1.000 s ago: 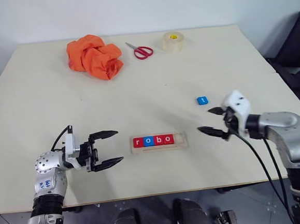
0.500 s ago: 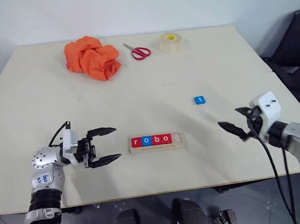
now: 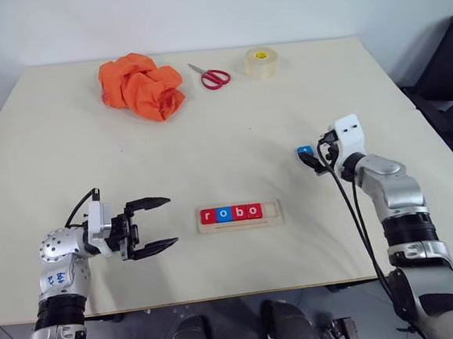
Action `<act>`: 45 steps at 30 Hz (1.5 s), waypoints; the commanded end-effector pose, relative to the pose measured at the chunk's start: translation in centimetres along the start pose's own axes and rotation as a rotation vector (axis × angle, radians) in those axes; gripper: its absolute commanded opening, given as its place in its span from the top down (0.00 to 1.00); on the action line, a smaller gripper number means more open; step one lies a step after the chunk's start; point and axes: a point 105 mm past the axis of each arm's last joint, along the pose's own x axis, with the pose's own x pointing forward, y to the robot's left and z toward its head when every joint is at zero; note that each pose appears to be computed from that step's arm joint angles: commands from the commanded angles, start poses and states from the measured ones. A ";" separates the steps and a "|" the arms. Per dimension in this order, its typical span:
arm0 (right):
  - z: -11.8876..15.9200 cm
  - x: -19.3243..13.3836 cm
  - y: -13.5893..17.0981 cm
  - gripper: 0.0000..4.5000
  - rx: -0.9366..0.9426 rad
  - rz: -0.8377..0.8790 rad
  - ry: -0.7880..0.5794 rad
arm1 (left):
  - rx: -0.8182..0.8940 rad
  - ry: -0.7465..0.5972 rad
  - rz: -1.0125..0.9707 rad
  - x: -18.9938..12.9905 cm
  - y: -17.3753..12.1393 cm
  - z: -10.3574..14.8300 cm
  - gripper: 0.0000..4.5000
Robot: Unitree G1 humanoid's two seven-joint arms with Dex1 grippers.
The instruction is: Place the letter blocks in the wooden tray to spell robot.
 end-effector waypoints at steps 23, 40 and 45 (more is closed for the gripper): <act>2.3 -1.1 2.0 0.67 0.070 -0.036 -0.127 | 0.015 0.002 -0.027 -1.1 0.0 1.3 0.00; -1.6 -10.4 7.3 0.67 0.183 -0.090 0.006 | -0.006 0.001 -0.071 -0.5 0.9 1.0 0.00; -2.4 -10.6 7.4 0.60 0.217 -0.117 0.036 | -0.003 0.002 -0.078 -0.4 1.1 1.0 0.00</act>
